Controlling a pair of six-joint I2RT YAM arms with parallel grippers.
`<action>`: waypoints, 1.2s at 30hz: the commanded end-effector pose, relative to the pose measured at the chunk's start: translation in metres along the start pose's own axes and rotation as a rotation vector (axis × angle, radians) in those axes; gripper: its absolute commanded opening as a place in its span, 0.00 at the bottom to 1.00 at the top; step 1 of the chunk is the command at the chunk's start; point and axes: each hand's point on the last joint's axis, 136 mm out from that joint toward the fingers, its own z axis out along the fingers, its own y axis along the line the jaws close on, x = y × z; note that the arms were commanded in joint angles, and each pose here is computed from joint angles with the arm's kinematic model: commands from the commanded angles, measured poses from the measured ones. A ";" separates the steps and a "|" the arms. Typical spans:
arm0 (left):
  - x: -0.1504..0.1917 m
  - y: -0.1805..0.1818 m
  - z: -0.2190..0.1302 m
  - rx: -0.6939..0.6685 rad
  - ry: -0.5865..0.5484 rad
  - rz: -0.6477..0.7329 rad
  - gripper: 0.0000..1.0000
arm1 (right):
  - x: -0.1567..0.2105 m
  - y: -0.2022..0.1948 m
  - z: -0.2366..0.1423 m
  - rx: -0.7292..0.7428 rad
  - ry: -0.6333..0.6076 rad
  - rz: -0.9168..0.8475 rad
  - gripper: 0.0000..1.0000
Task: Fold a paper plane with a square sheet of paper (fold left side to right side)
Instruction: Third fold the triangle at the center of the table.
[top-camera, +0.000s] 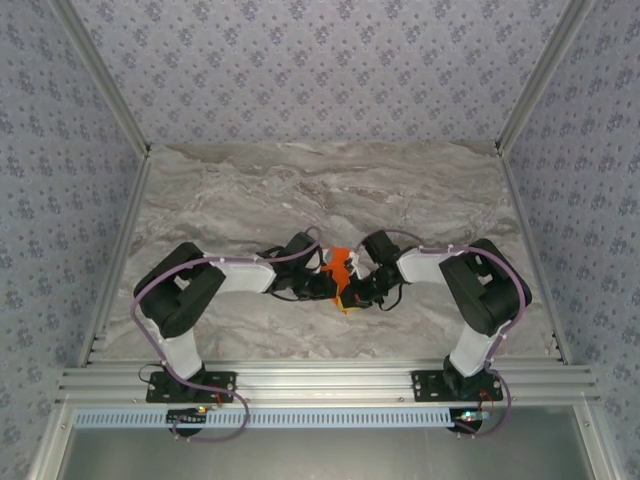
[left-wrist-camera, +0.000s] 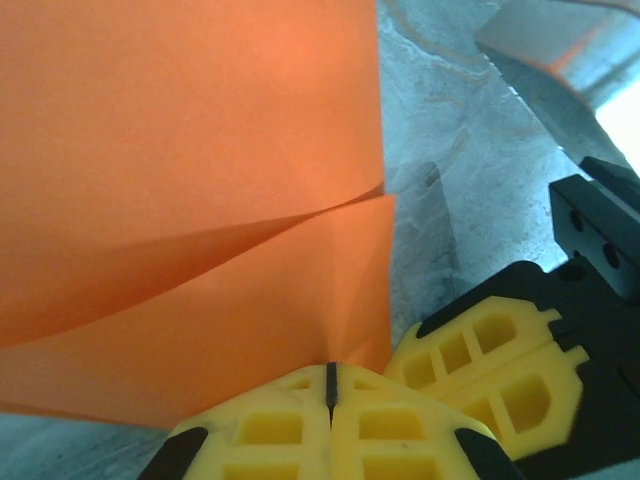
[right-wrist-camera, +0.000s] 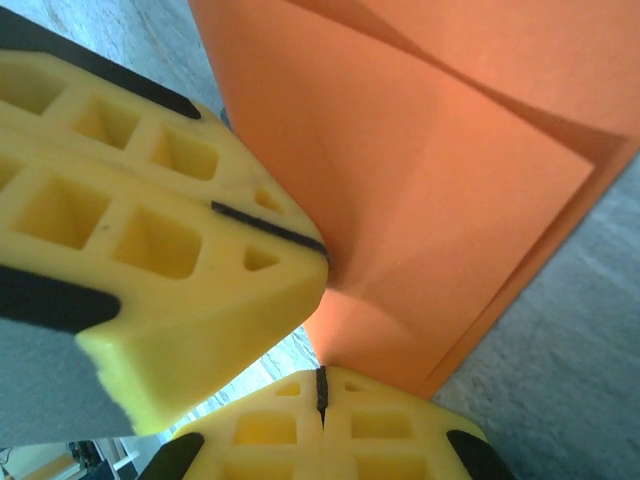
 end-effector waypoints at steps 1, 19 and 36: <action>0.000 0.015 0.005 -0.045 -0.011 -0.015 0.01 | 0.043 -0.063 0.012 0.258 0.122 0.121 0.00; -0.014 0.044 -0.005 -0.079 -0.034 -0.051 0.01 | 0.054 -0.072 0.014 0.315 0.178 0.143 0.00; -0.021 0.049 -0.015 -0.106 -0.063 -0.054 0.01 | 0.054 -0.069 0.015 0.354 0.210 0.134 0.00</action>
